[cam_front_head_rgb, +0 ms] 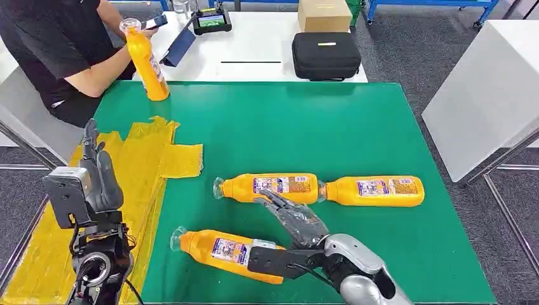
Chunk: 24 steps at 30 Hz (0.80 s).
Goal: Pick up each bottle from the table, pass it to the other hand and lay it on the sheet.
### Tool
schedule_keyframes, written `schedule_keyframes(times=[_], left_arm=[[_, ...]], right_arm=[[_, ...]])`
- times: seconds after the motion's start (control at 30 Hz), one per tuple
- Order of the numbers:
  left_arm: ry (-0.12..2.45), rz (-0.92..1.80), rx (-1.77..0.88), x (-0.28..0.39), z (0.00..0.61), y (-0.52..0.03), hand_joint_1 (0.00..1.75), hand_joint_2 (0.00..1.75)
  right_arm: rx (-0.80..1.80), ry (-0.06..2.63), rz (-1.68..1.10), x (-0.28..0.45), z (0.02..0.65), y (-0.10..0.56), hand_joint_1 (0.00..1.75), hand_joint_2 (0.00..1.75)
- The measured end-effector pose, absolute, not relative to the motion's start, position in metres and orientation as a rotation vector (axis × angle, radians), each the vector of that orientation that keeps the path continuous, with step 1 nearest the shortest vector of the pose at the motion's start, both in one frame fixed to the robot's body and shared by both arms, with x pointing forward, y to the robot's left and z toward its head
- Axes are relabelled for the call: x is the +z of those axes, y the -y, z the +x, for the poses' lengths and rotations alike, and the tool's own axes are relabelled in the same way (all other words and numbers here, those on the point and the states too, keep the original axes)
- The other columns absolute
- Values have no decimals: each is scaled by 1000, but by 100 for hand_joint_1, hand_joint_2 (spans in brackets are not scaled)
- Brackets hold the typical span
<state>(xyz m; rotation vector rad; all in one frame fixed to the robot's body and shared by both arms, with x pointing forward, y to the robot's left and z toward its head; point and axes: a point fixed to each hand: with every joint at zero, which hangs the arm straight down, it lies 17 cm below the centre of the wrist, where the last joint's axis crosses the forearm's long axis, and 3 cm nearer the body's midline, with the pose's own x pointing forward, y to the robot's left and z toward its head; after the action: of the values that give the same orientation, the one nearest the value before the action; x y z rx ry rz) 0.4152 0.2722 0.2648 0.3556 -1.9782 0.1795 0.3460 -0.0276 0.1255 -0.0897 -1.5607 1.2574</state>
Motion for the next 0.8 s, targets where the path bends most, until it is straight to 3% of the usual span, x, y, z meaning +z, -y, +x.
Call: schedule_keyframes(times=[0.43, 0.8], left_arm=[[1987, 376, 246, 266, 416, -282, 0, 0], [1989, 385, 265, 265, 415, -288, 0, 0]], right_arm=[[1641, 1417, -209, 67, 332, -41, 0, 175], [1871, 1281, -297, 14, 317, -46, 0, 175]])
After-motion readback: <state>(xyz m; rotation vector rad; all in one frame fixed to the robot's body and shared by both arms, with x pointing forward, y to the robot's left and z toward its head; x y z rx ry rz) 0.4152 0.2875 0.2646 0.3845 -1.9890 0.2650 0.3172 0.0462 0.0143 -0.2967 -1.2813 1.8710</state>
